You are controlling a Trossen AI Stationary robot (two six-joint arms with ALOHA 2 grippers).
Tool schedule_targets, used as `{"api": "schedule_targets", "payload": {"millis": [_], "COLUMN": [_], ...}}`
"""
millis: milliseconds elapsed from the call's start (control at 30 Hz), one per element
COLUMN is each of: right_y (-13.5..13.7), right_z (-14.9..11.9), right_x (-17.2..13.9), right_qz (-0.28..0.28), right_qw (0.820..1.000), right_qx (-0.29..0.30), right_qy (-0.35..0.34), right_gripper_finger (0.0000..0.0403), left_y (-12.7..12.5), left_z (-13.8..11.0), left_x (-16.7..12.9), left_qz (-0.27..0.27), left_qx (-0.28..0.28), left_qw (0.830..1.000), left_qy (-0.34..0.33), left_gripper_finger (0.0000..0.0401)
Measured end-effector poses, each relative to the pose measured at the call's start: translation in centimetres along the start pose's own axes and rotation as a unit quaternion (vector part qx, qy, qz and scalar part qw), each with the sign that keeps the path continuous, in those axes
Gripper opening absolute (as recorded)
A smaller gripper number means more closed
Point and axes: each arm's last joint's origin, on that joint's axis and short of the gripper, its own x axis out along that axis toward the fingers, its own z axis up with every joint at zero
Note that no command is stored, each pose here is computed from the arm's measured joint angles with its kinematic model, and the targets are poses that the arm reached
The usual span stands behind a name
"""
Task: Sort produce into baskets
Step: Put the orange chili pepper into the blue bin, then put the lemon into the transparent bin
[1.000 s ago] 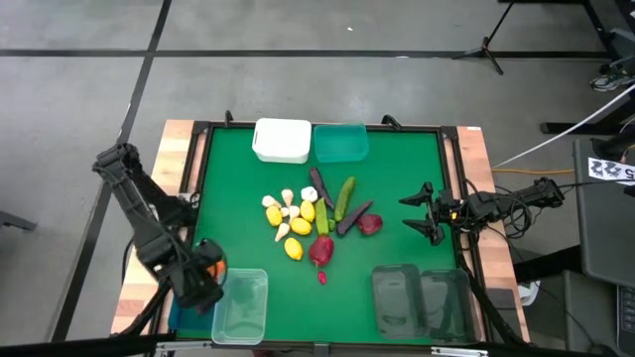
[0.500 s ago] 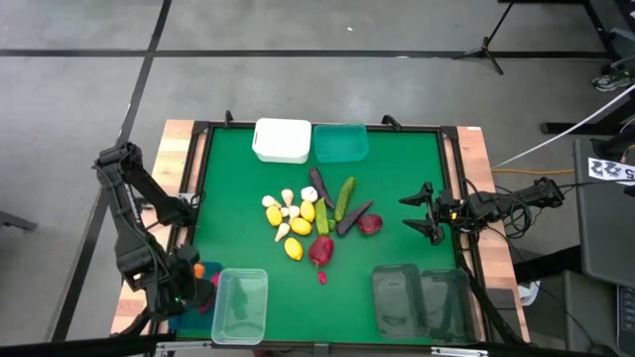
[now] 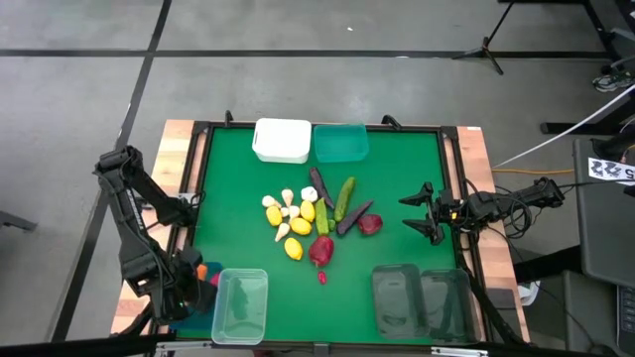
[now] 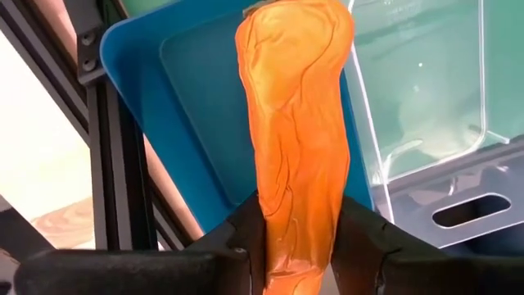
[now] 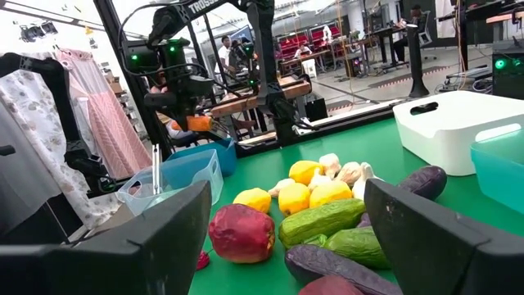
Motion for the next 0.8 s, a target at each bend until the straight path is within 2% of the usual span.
{"api": "schedule_targets", "payload": {"millis": [200,467,600,700,800], "right_y": [0.0,0.0,0.0,0.0,0.0], "right_z": [0.0,0.0,0.0,0.0,0.0], "right_x": [0.0,0.0,0.0,0.0,0.0], "right_qz": [0.000,0.001,0.001,0.001,0.001], "right_qw": [1.000,1.000,1.000,1.000,1.000], "right_qx": [0.000,0.000,0.000,0.000,0.000], "right_qy": [0.000,0.001,0.001,0.000,0.001], "right_gripper_finger": [0.0321,0.0321,0.0321,0.0321,0.0321], "left_y": [0.0,0.0,0.2,0.0,-0.5], "left_z": [0.0,0.0,0.2,0.7,2.0], "left_x": [0.0,0.0,0.0,0.0,-0.1], "left_qz": [-0.001,0.004,0.013,-0.006,-0.040], "left_qx": [0.029,0.048,0.037,0.049,0.081], "left_qw": [1.000,0.999,0.999,0.998,0.987], "left_qy": [0.001,0.004,-0.005,-0.050,-0.136], "left_gripper_finger": [0.0107,0.0203,0.0233,0.0239,0.0236]}}
